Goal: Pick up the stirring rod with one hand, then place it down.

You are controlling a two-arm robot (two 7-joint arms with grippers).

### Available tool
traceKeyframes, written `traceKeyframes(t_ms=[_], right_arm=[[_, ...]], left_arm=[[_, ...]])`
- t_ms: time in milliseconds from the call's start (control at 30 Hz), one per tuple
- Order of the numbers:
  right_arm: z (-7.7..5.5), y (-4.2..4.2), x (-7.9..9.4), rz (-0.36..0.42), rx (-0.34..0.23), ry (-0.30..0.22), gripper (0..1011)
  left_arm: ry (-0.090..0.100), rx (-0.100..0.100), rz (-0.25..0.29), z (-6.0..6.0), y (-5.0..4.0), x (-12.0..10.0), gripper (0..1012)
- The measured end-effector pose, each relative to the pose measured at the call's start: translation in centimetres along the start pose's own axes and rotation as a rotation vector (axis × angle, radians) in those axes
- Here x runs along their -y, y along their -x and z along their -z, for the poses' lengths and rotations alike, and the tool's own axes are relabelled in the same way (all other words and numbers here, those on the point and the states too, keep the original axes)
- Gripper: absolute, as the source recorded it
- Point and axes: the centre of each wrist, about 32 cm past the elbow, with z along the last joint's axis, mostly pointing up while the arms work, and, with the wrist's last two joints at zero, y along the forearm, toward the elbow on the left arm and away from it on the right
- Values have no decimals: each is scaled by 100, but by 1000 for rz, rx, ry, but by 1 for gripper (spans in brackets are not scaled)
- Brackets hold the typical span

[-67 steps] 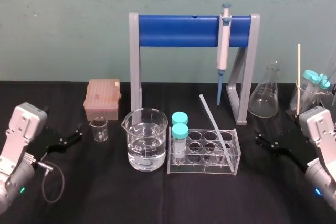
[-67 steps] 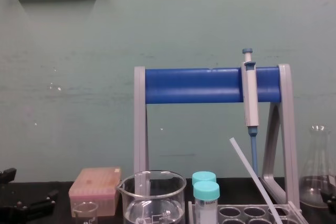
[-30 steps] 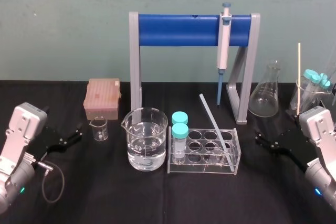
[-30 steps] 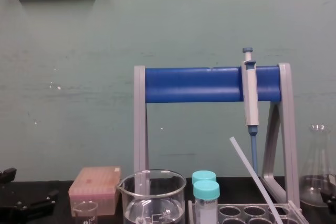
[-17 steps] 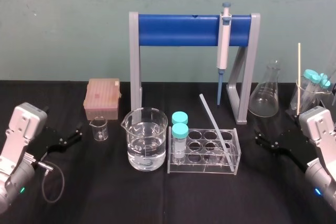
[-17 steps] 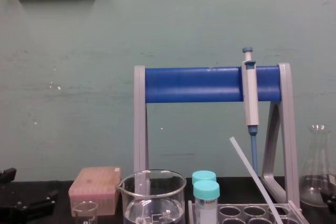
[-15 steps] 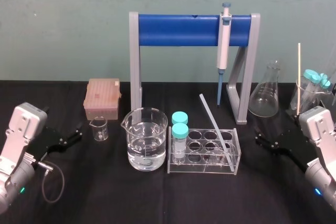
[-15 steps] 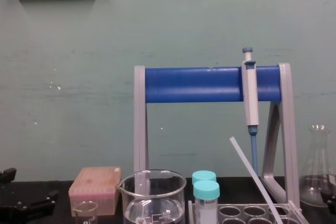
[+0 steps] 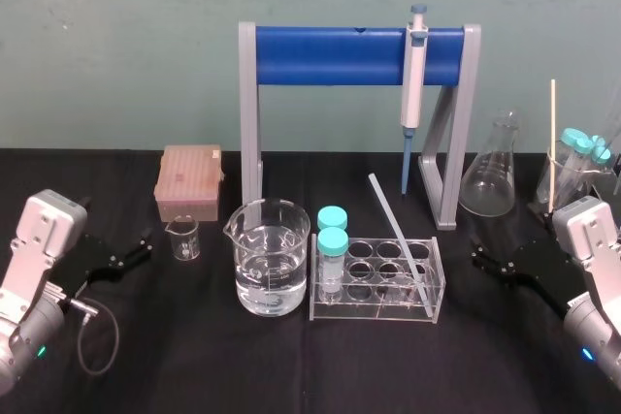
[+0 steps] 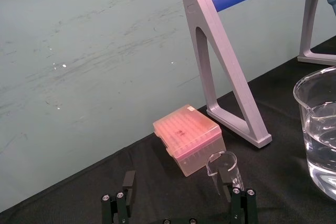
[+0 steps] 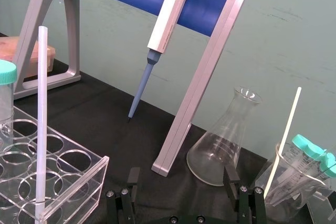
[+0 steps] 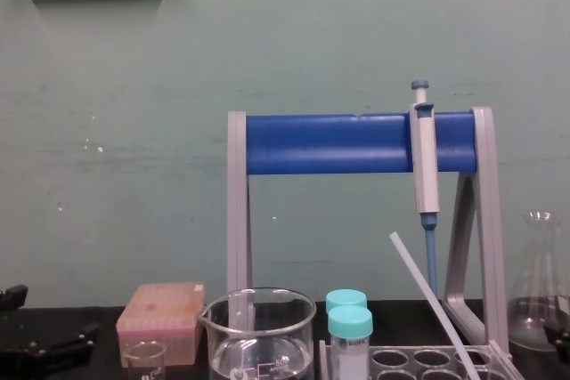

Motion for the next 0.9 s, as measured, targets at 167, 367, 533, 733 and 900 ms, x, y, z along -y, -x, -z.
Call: traceKeyframes(t_ms=[167,367,533,733,900], right_arm=[[0,0,0,0,0,0,1003],[0,0,0,0,0,0,1003],[0,-2,0,0,1,-2,1003],[-26,-28,23,-3,-6,-50,1003],[-110,-49,50,-43,-11,-115,1003]], left_arm=[[0,0,0,0,0,0,1000],[0,0,0,0,0,0,1000],[0,0,0,0,0,0,1000],[0,0,0,0,0,0,1000],[0,0,0,0,0,0,1000]])
